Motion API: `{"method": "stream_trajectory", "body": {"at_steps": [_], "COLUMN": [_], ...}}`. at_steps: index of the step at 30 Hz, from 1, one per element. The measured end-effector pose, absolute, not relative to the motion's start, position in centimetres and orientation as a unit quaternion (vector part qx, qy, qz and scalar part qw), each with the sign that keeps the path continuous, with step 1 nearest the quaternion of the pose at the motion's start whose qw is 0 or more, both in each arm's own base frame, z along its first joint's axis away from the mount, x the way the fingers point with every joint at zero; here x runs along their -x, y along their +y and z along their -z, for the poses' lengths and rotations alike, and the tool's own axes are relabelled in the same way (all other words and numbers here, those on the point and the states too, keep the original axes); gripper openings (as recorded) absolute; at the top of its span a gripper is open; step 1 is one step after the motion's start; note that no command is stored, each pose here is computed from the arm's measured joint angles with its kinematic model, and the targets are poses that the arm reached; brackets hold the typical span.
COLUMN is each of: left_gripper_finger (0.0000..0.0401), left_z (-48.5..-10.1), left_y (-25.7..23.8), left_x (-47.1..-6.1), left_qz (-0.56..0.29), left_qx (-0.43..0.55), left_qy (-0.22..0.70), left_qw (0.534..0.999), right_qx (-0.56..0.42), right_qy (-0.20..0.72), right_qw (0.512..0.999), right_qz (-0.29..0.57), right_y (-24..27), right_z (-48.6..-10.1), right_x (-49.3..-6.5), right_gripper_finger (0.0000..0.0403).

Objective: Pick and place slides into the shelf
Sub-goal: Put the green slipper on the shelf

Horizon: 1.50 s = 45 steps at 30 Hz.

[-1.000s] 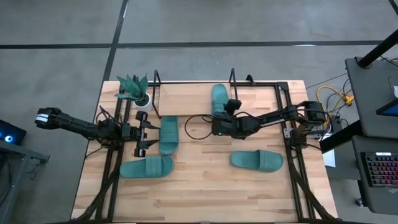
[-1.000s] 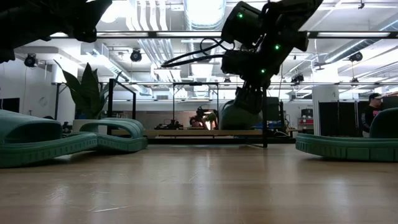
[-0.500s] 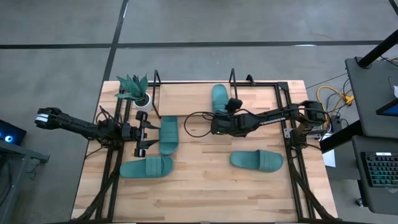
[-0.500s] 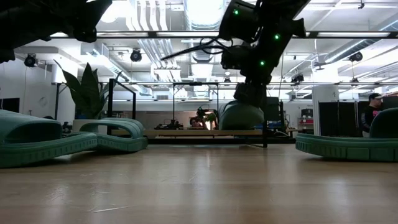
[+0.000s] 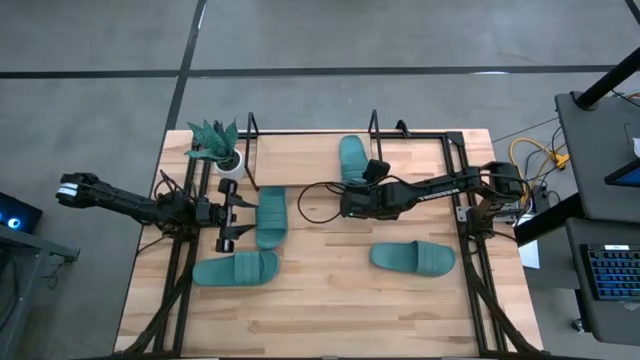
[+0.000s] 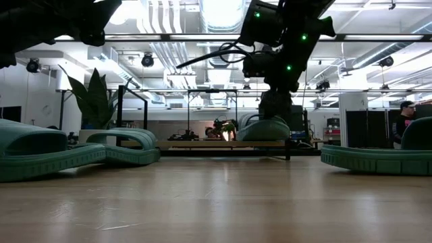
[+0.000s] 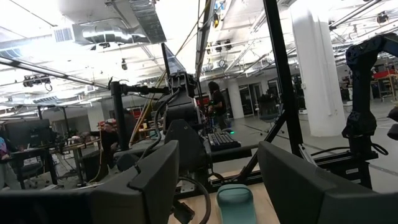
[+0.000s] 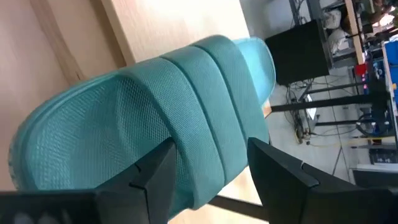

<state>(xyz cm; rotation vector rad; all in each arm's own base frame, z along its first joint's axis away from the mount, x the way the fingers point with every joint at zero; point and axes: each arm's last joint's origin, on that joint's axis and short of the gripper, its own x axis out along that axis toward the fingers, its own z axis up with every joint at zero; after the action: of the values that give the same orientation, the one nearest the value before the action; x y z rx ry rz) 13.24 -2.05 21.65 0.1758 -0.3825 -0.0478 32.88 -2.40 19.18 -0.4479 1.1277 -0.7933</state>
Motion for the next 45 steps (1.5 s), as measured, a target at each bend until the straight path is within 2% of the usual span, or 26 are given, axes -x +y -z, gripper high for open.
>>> {"method": "stream_trajectory", "body": {"at_steps": [18, 26, 35, 45], "left_gripper_finger": [0.0204, 0.0204, 0.0204, 0.0204], "left_z": [-21.6, -21.6, -21.6, -21.6], "left_y": [-2.0, -2.0, -2.0, -2.0], "left_x": [-13.2, -13.2, -13.2, -13.2], "left_qz": [0.024, 0.024, 0.024, 0.024], "left_qx": [-0.087, -0.087, -0.087, -0.087], "left_qy": [-0.19, -0.19, -0.19, -0.19], "left_qw": [0.978, 0.978, 0.978, 0.978], "right_qx": [0.181, 0.155, 0.081, 0.071], "right_qy": [0.526, 0.531, 0.561, 0.618], "right_qw": [0.757, 0.756, 0.781, 0.733], "right_qz": [0.342, 0.35, 0.262, 0.277], "right_y": [-2.3, -1.8, -0.5, 3.0], "right_z": [-19.2, -21.5, -23.8, -25.9], "right_x": [-32.9, -33.2, -33.9, -31.7], "right_gripper_finger": [0.0187, 0.0187, 0.0187, 0.0187]}}
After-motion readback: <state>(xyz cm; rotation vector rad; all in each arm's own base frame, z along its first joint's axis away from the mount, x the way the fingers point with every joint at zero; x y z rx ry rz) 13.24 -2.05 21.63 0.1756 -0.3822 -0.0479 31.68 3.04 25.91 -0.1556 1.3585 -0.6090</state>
